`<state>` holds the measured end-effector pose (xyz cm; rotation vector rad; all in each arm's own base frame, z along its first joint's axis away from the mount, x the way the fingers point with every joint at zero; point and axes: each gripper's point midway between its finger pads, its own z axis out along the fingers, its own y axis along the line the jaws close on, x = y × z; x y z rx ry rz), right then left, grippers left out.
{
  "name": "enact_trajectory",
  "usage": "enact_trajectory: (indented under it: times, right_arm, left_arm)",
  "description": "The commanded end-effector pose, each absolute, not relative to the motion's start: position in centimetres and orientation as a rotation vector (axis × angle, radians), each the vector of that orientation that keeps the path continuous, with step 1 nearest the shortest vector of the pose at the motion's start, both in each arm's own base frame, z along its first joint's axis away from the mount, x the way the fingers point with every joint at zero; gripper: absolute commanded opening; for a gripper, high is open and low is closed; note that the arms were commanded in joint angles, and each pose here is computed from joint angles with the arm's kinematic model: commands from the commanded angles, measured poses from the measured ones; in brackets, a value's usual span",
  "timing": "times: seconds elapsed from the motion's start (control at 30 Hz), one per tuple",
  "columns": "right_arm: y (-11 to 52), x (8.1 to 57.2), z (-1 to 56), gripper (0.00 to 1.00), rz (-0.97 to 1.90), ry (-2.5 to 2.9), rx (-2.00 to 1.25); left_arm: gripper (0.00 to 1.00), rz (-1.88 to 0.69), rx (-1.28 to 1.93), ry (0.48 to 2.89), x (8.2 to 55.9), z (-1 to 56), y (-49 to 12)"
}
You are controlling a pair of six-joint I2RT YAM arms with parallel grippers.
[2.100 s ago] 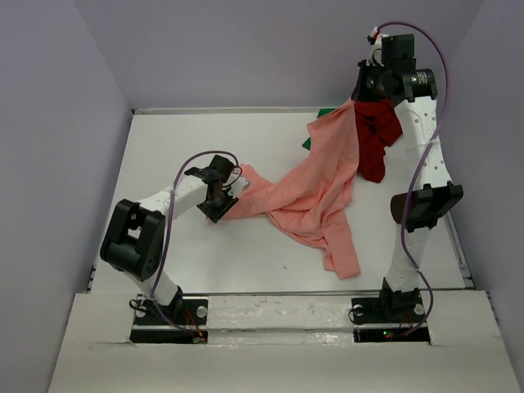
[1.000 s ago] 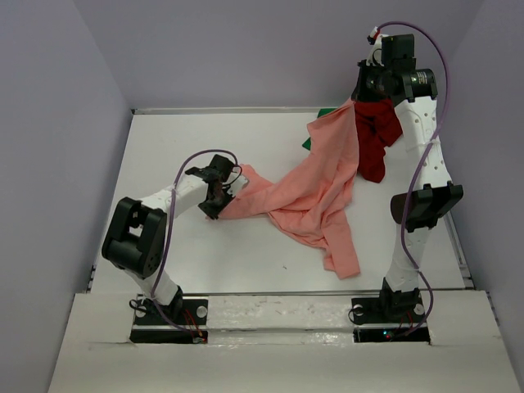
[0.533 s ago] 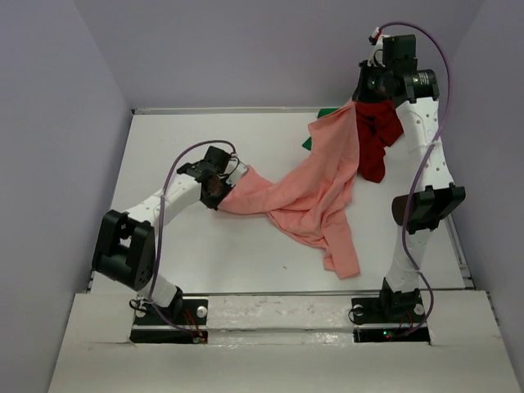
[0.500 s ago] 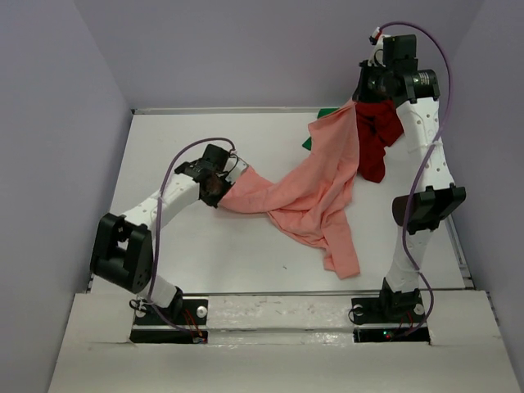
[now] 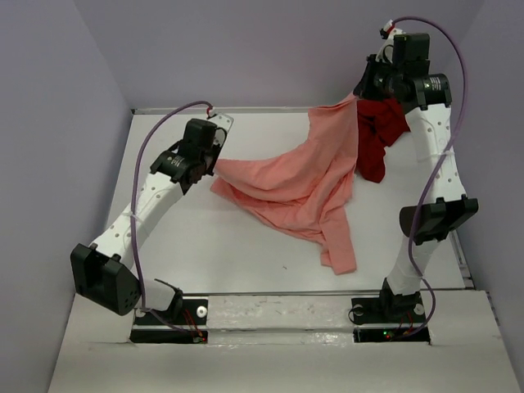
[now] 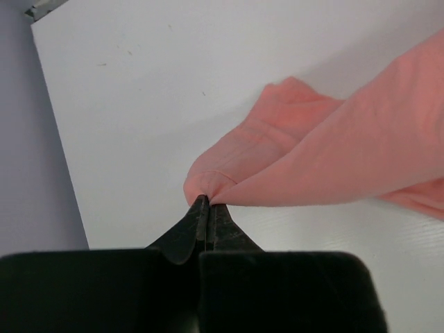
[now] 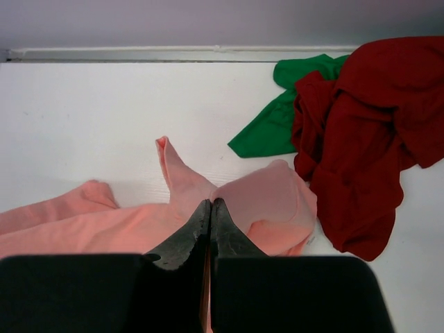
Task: Fold and stack the t-shirts
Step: Flatten the tshirt out
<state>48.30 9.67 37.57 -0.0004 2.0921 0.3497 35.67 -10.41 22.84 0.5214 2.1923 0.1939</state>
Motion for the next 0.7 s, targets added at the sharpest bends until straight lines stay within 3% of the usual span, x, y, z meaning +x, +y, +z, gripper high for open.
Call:
enact_trajectory:
  times: [0.0, 0.3, 0.67]
  right_arm:
    - [10.7, 46.1, 43.9, 0.00, 0.453, 1.905, -0.059]
    - [12.4, 38.7, 49.6, 0.00, 0.607, 1.761, -0.157]
    - [12.9, 27.0, 53.0, 0.00, 0.715, 1.600, -0.259]
  left_arm:
    - [0.00, 0.278, 0.348, 2.122, 36.9, 26.9, -8.5]
    - [0.00, 0.288, -0.003, 2.042, 37.6, 30.1, -4.5]
    - [0.00, 0.125, -0.194, 1.702, 31.7, 38.0, -2.2]
